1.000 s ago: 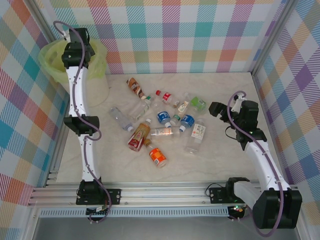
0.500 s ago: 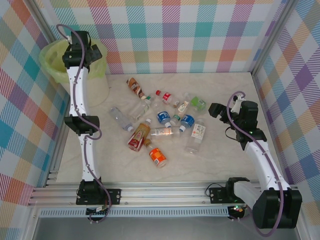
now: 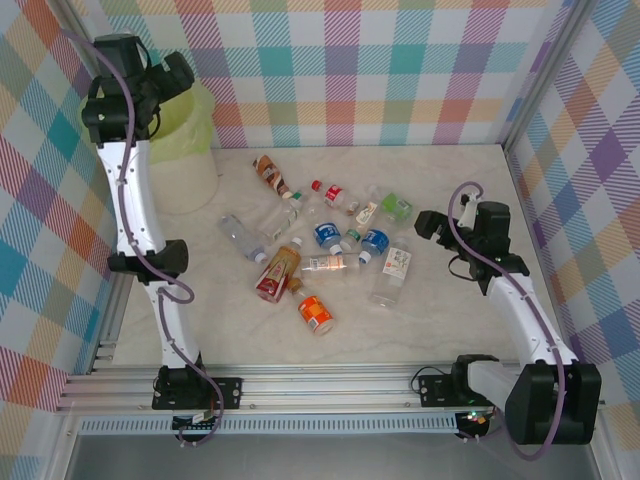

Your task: Put the plastic bottles in the bin

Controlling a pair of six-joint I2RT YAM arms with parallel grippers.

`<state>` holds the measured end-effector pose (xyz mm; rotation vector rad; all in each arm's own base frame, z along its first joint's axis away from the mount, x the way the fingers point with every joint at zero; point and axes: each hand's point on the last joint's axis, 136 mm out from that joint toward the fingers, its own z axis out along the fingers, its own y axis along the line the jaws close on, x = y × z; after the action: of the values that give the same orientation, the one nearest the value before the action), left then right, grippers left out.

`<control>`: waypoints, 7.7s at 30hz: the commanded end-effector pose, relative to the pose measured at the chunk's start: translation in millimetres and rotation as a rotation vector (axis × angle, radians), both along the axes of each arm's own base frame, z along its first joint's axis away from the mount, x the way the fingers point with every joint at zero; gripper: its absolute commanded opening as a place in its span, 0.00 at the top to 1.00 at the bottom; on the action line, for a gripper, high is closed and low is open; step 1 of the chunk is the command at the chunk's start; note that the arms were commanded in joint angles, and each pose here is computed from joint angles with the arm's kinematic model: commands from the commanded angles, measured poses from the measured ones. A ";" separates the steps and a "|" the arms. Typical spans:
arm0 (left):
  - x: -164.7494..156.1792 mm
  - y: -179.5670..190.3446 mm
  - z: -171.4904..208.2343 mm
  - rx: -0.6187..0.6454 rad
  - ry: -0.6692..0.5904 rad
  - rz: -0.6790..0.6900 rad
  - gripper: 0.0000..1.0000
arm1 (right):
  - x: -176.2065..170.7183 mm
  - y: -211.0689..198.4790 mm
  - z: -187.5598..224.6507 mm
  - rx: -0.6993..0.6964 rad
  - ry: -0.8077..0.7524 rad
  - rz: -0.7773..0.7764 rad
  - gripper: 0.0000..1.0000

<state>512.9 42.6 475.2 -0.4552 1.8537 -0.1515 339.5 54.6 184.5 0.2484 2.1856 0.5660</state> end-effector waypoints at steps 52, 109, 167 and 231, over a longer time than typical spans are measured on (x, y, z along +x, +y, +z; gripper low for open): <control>-164.6 -98.6 -153.0 -0.248 0.189 -0.221 0.00 | -102.1 97.7 -162.2 -0.344 0.681 0.011 0.05; -191.0 -323.8 -204.9 -0.638 0.289 -0.939 0.01 | -75.7 216.3 23.6 0.039 -0.189 0.661 0.46; -151.1 -264.4 -226.5 -0.241 0.289 -0.578 0.68 | -63.4 184.2 13.6 -0.212 -0.159 0.446 0.00; 57.4 31.7 -65.8 0.471 0.011 0.168 0.68 | -30.6 150.2 5.5 -0.306 -0.088 0.151 0.00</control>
<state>571.1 66.1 426.8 -0.2636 1.7355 0.4017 311.7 212.7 190.5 -0.1356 2.1806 0.3216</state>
